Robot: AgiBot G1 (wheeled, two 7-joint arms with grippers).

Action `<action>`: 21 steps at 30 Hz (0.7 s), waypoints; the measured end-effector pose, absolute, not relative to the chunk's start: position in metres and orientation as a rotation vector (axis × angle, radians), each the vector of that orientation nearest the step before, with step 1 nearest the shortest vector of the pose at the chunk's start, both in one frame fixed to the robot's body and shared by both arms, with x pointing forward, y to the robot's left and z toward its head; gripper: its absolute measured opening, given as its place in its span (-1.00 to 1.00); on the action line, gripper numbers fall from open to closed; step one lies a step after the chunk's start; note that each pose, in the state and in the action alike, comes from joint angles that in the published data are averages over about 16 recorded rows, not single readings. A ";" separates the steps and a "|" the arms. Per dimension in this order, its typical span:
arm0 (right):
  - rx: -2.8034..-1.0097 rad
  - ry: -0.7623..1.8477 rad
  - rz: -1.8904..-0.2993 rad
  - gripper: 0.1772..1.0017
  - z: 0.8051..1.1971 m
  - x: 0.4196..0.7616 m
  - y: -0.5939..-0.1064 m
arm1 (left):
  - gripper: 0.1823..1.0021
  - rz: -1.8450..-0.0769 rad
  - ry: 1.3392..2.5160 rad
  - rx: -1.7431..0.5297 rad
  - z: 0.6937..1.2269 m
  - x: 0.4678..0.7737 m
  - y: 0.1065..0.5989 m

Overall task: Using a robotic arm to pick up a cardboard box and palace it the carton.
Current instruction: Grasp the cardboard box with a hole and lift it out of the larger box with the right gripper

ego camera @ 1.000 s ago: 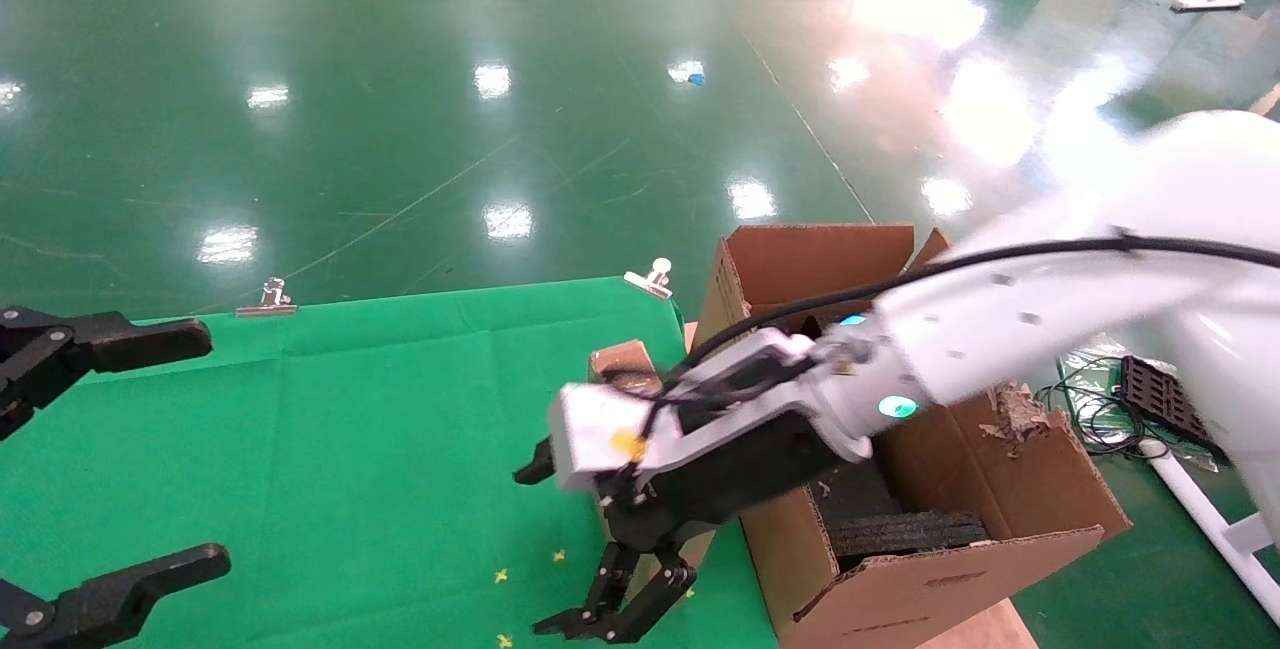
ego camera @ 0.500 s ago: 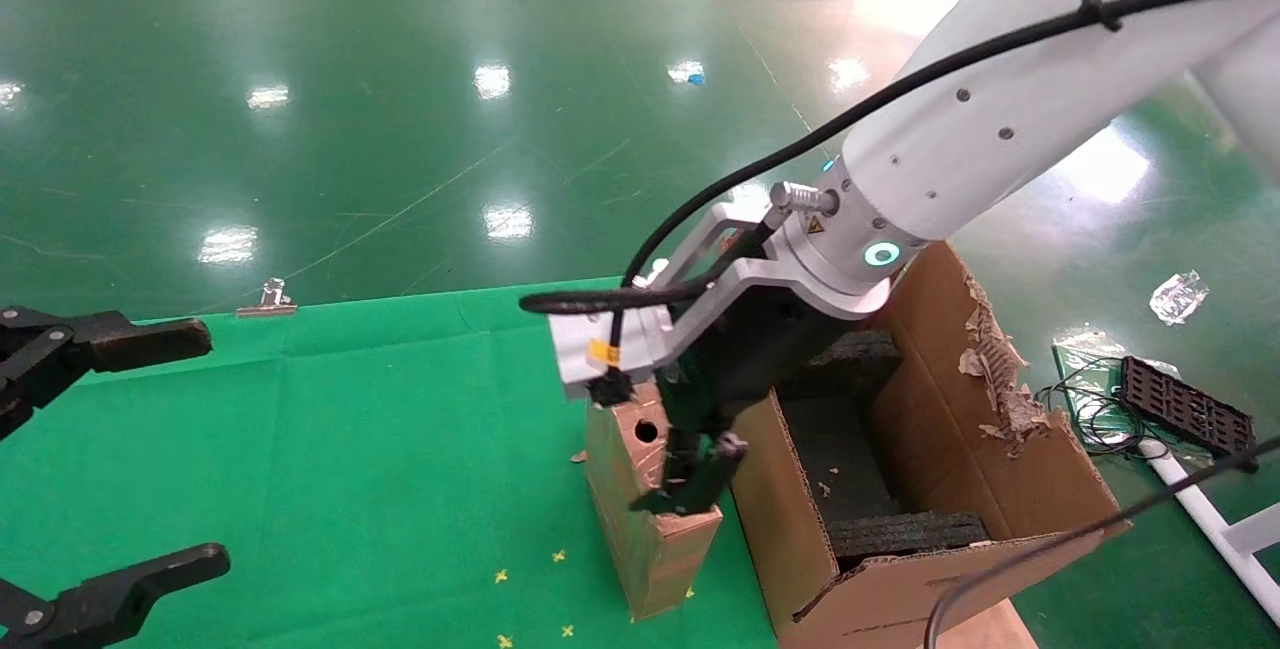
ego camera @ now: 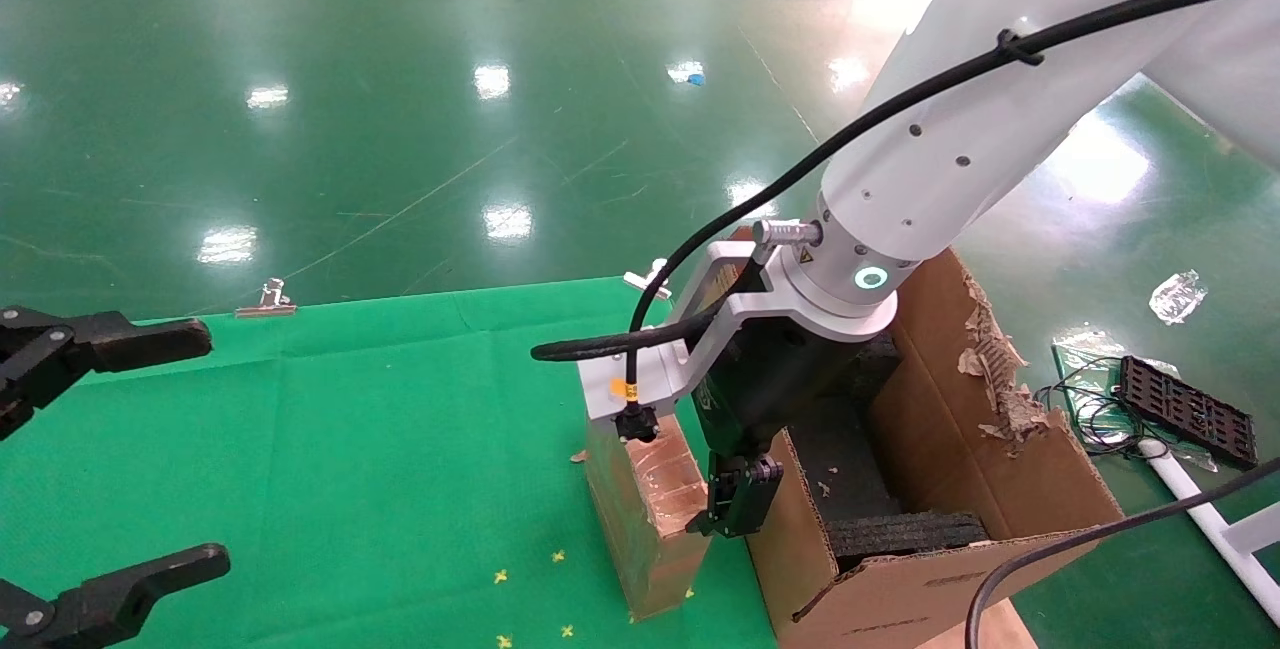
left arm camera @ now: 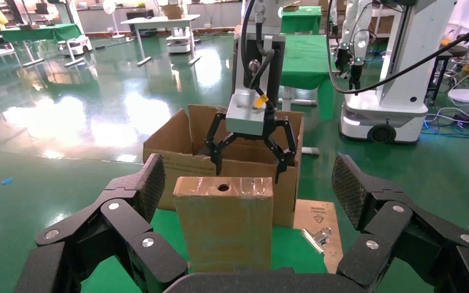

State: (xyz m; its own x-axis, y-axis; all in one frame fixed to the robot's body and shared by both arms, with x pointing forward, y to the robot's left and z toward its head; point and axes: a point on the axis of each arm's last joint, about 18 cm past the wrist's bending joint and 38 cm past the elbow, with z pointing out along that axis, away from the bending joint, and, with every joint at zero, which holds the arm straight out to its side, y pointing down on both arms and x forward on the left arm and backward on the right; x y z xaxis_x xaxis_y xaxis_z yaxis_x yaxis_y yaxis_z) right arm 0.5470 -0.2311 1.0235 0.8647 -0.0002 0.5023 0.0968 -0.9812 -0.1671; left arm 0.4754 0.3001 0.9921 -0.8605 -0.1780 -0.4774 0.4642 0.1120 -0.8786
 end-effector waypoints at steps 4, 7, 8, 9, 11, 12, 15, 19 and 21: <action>-2.834 0.047 -0.769 1.00 1.027 0.550 -0.234 | 1.00 -1.799 1.925 0.277 0.992 0.475 0.300; -2.808 0.195 -0.756 1.00 1.031 0.555 -0.238 | 1.00 -1.799 1.925 0.277 0.992 0.475 0.300; -2.794 0.256 -0.746 1.00 1.032 0.558 -0.239 | 1.00 -1.799 1.925 0.277 0.992 0.475 0.300; -2.778 0.321 -0.735 1.00 1.034 0.560 -0.240 | 1.00 -1.799 1.925 0.277 0.992 0.475 0.300; -2.737 0.457 -0.707 1.00 1.037 0.565 -0.243 | 1.00 -1.799 1.925 0.277 0.992 0.475 0.300; -2.713 0.527 -0.691 1.00 1.038 0.568 -0.244 | 1.00 -1.799 1.925 0.277 0.992 0.475 0.300; -2.636 0.729 -0.639 1.00 1.042 0.578 -0.248 | 1.00 -1.799 1.925 0.277 0.992 0.475 0.300; -2.538 0.935 -0.546 1.00 1.042 0.590 -0.249 | 1.00 -1.799 1.925 0.277 0.992 0.475 0.300; -2.496 1.006 -0.500 1.00 1.040 0.596 -0.248 | 1.00 -1.799 1.925 0.277 0.992 0.475 0.300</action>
State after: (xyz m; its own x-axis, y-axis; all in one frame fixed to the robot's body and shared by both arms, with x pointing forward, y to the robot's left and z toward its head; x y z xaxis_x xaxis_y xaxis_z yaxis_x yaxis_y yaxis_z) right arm 0.5959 -0.2480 1.0402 0.6769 -0.7151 0.1748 -0.5714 -0.6601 -0.4876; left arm 0.4754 0.3001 0.9921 -0.8605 -0.1780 -0.4774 0.4642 0.1120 -0.8786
